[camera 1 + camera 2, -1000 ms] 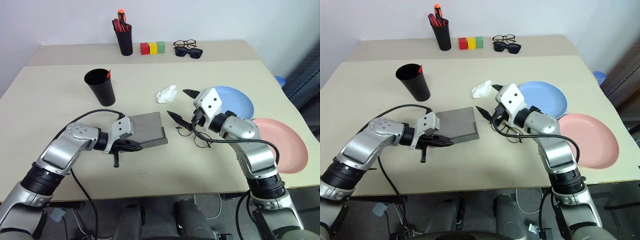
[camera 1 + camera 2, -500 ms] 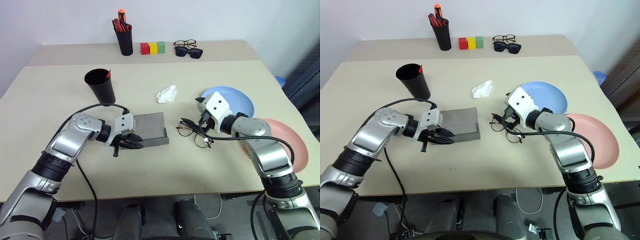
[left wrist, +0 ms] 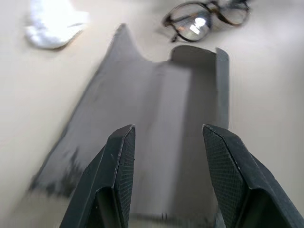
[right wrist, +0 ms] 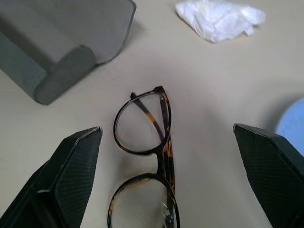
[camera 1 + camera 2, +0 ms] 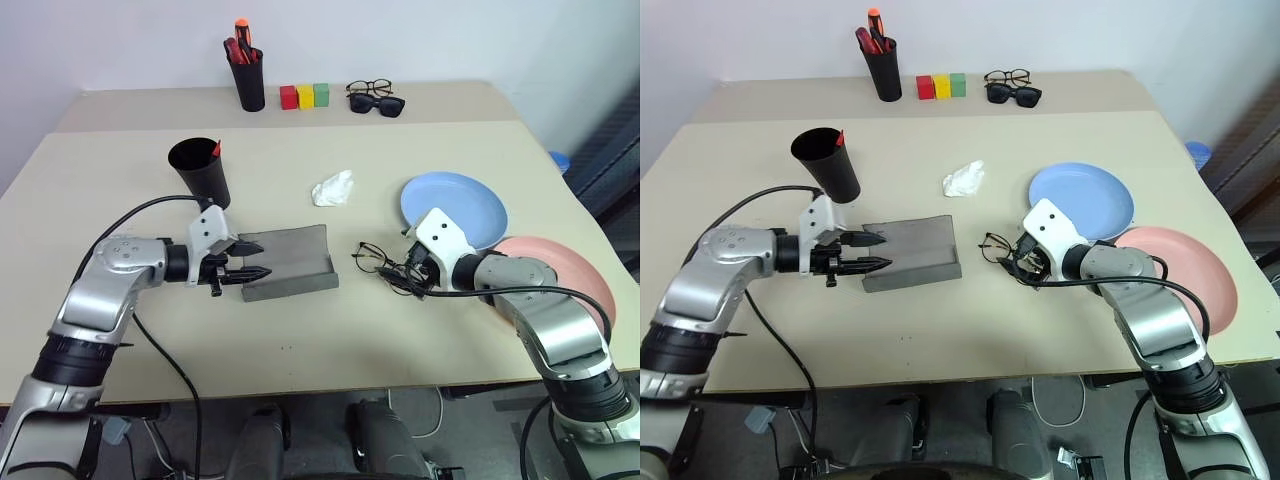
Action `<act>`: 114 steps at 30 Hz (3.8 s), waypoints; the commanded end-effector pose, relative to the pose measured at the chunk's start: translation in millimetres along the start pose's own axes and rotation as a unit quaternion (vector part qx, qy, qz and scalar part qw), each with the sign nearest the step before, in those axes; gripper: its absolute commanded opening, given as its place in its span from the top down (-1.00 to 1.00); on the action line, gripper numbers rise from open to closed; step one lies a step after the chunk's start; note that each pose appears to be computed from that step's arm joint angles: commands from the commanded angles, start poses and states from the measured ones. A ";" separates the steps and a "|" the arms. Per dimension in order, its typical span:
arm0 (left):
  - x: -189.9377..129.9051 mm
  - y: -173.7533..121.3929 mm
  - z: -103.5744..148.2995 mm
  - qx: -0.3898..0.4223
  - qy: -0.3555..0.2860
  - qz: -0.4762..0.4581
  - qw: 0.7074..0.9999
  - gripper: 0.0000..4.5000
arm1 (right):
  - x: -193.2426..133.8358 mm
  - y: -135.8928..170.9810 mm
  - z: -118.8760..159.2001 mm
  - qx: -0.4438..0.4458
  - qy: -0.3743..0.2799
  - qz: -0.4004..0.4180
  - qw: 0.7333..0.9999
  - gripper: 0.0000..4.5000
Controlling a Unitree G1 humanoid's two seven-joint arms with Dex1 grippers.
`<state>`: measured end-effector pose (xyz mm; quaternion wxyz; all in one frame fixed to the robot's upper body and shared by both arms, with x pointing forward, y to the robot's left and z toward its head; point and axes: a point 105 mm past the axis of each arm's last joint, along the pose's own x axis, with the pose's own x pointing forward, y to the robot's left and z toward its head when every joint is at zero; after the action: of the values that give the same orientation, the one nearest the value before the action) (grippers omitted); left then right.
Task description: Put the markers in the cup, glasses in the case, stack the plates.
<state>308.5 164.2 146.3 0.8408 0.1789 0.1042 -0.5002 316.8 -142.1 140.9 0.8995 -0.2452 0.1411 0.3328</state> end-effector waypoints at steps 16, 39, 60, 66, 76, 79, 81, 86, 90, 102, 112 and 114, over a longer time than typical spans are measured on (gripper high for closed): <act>5.1 -49.5 5.8 0.005 -0.060 -0.032 0.998 0.01 | 3.2 -13.4 -4.3 -0.030 0.064 -0.056 0.996 -1.00; 9.7 -48.3 14.3 0.010 -0.066 -0.013 0.998 -0.02 | 3.7 -15.8 -8.9 -0.037 0.088 -0.066 0.993 0.99; -86.6 13.2 -42.4 -0.057 -0.006 0.202 0.978 -0.02 | 75.4 79.0 128.4 -0.222 -0.164 0.147 0.950 0.99; -85.6 2.9 -34.2 -0.055 -0.024 0.213 0.975 -0.02 | 92.7 85.3 106.7 -0.257 -0.142 0.181 0.939 0.99; -80.1 -2.5 -31.6 -0.059 -0.031 0.209 0.976 -0.02 | 73.4 86.0 83.5 -0.255 -0.113 0.208 0.938 0.99; -75.9 7.5 -30.3 -0.059 -0.031 0.210 0.975 -0.02 | 76.2 83.7 83.9 -0.239 -0.111 0.201 0.943 0.72; -73.8 15.5 -28.4 -0.058 -0.035 0.214 0.974 -0.02 | 76.1 80.2 89.1 -0.232 -0.118 0.192 0.946 0.42; -45.2 36.9 -4.6 -0.091 -0.068 0.205 0.972 0.35 | 64.7 68.4 111.6 -0.225 -0.169 0.152 0.947 -0.48; -5.9 56.6 25.3 -0.096 -0.074 0.213 0.970 0.98 | 41.9 70.8 122.6 -0.210 -0.227 0.155 0.938 -0.48; 74.4 55.3 24.4 -0.234 0.050 0.098 0.966 0.98 | -4.0 50.8 87.4 -0.074 -0.227 0.102 0.966 -0.48; 54.4 9.1 30.3 -0.138 0.048 -0.027 0.989 0.98 | -8.4 37.9 70.3 -0.021 -0.202 0.074 0.976 -0.48; 45.9 -2.3 26.5 -0.127 0.052 -0.037 0.990 0.98 | -5.9 34.2 67.8 -0.015 -0.199 0.064 0.978 -0.48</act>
<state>339.0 118.2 145.9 0.8391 0.0771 0.2344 -0.4849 293.7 -82.8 180.8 0.8769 -0.1793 -0.0123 0.4458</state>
